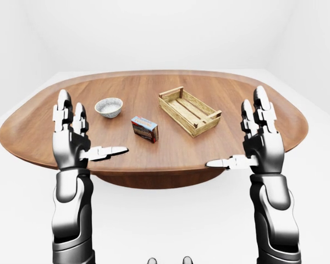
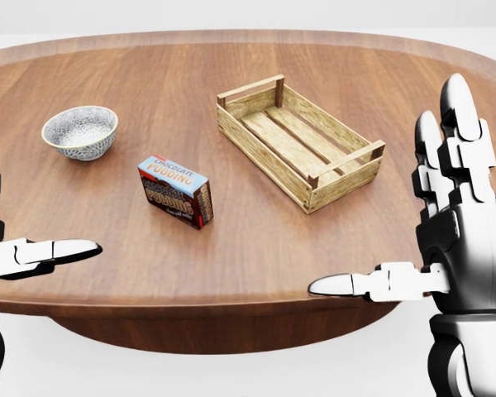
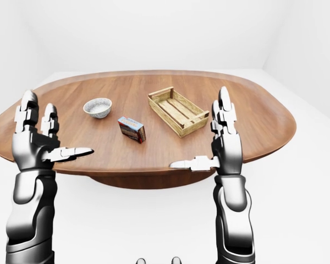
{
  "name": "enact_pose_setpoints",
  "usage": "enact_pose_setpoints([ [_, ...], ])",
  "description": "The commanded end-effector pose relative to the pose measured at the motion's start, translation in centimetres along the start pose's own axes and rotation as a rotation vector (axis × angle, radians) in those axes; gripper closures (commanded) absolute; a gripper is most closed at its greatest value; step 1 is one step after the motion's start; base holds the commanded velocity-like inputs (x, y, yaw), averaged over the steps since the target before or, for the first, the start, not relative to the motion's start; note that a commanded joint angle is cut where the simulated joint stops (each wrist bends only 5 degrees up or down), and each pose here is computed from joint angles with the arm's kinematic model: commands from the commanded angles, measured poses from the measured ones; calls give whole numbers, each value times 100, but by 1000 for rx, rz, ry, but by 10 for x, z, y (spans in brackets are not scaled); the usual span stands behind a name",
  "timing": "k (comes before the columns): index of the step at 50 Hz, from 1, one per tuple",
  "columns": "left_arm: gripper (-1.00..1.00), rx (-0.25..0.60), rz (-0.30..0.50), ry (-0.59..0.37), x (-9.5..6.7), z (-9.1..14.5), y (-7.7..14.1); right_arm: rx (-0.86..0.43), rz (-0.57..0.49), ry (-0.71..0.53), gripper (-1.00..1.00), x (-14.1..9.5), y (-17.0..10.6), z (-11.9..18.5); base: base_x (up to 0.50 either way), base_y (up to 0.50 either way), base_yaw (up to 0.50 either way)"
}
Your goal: Pick up the chocolate pudding and put it in the tray.
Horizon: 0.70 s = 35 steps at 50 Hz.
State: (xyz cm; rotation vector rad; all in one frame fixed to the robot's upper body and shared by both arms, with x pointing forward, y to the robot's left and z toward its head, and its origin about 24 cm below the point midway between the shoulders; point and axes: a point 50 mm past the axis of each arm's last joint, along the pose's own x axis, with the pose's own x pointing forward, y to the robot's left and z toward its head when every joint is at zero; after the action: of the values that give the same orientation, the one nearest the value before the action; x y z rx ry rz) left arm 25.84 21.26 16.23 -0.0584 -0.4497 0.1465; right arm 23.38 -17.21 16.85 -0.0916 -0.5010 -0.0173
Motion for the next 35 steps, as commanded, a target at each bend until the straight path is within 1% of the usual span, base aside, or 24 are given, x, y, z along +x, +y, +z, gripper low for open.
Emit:
enact_pose_setpoints([
  [1,-100,-14,10,-71,2,17,3,-27,7,-42,-100,2,1,9,50,0,0],
  [7,-100,-16,10,-80,1,19,2,-28,7,-40,-100,2,0,9,50,0,0],
  [8,-100,-15,9,-81,1,19,2,-24,5,9,-100,-1,1,-1,50,0,0],
  [9,-100,-15,9,-80,1,19,2,-26,6,-15,-100,0,0,4,50,0,0],
  [10,-100,-15,10,-80,1,19,2,-24,5,6,-100,-1,1,-1,50,0,0],
  [11,-100,-15,9,-81,1,19,2,-27,6,-32,-100,1,1,7,50,0,0],
  [16,-100,-16,9,-86,1,20,2,-28,8,-42,-100,2,1,9,50,0,0],
  [17,-100,-16,10,-86,1,20,2,-26,8,-26,-100,1,1,6,50,0,0],
  [18,-100,-17,10,-87,1,21,2,-23,7,22,-100,-2,2,-4,50,0,0],
  [20,-100,-17,10,-86,1,20,2,-26,7,-37,-100,1,1,8,50,0,0],
  [21,-100,-16,10,-84,1,20,2,-25,7,-26,-100,1,1,6,50,0,0],
  [22,-100,-16,9,-84,1,20,2,-20,6,30,-100,-3,1,-6,50,0,0],
  [23,-100,-16,9,-84,1,20,2,-24,7,-18,-100,0,1,4,50,0,0],
  [24,-100,-16,10,-85,1,20,2,-25,7,-40,-100,2,1,9,50,0,0],
  [25,-100,-16,10,-86,1,20,2,-24,8,-40,-100,2,1,9,50,0,0],
  [26,-100,-14,10,-70,0,17,2,-19,8,22,-100,-2,1,-4,50,0,0],
  [28,-100,-15,10,-77,1,18,2,-23,9,-28,-100,1,1,6,50,0,0],
  [30,-100,-14,9,-81,1,19,1,-23,8,-36,-100,2,1,8,50,0,0],
  [31,-100,-12,10,-61,0,14,2,-23,7,-42,-100,2,1,9,50,0,0],
  [35,-100,-10,9,-41,0,10,2,-23,8,-44,-100,2,1,10,49,0,0],
])
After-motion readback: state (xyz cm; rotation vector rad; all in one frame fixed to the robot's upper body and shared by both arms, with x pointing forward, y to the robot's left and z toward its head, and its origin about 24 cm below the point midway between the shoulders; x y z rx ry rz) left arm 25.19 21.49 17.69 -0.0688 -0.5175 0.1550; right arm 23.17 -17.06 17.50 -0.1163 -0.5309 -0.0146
